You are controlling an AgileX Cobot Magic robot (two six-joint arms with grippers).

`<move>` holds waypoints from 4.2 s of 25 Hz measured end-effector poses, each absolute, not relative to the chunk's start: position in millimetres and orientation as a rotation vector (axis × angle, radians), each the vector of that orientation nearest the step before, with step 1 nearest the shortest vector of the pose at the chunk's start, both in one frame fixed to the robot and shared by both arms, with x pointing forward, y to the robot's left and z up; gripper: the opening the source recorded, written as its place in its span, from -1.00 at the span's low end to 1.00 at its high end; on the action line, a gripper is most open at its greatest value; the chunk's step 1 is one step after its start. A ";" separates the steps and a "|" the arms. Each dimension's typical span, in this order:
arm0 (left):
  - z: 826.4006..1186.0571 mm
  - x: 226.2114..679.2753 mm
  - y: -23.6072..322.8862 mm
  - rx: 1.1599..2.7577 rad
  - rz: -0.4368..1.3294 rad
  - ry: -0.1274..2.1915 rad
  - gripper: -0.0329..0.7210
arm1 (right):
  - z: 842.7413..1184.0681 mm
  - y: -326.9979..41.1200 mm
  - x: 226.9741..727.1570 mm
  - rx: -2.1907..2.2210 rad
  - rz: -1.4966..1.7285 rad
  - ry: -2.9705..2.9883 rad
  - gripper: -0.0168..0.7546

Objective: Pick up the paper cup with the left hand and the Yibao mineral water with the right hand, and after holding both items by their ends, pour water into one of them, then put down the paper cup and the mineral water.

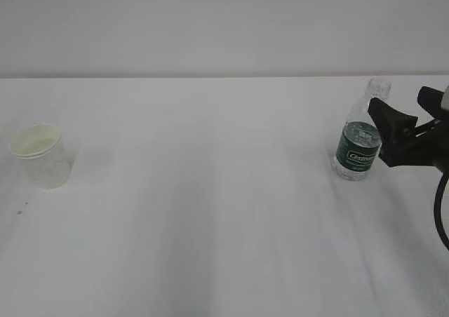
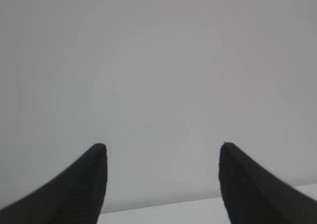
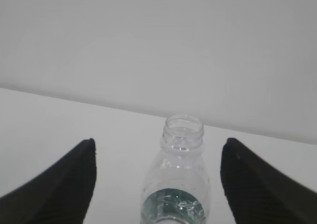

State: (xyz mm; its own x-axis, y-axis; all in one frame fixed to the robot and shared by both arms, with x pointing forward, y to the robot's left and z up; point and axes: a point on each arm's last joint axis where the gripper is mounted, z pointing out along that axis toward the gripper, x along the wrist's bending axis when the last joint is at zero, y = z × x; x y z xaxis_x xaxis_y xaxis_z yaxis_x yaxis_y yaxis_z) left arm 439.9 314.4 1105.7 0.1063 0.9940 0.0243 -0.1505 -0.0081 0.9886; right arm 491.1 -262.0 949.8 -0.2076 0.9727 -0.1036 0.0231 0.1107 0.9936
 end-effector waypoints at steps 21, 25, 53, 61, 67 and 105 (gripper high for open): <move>1166.4 404.6 324.1 1.075 1.324 1.244 0.42 | 978.2 -263.7 473.8 1.010 1.267 1.414 0.58; 1173.8 402.7 317.5 1.114 1.289 1.313 0.42 | 979.9 -263.8 472.6 1.011 1.263 1.420 0.58; 1208.7 378.6 299.7 1.434 1.060 1.536 0.42 | 1014.4 -266.5 447.2 0.974 1.254 1.411 0.58; 1200.6 387.1 297.2 1.557 0.926 1.689 0.42 | 1022.1 -267.9 439.2 0.971 1.244 1.409 0.58; 1211.8 402.3 291.5 1.572 0.838 1.731 0.38 | 1024.1 -268.5 436.5 0.974 1.238 1.412 0.58; 1208.0 397.8 292.3 1.670 0.804 1.774 0.35 | 1125.3 -288.9 381.8 1.263 0.956 1.567 0.58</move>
State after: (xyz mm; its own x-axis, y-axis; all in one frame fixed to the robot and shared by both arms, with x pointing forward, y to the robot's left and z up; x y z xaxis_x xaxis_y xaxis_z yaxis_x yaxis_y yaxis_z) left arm 397.8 292.3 1208.0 -0.0596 0.9982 -0.0016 0.6565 0.0404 0.7532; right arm 381.8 -288.9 1125.3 -0.0935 0.9819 -0.1648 0.3032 0.1858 0.9347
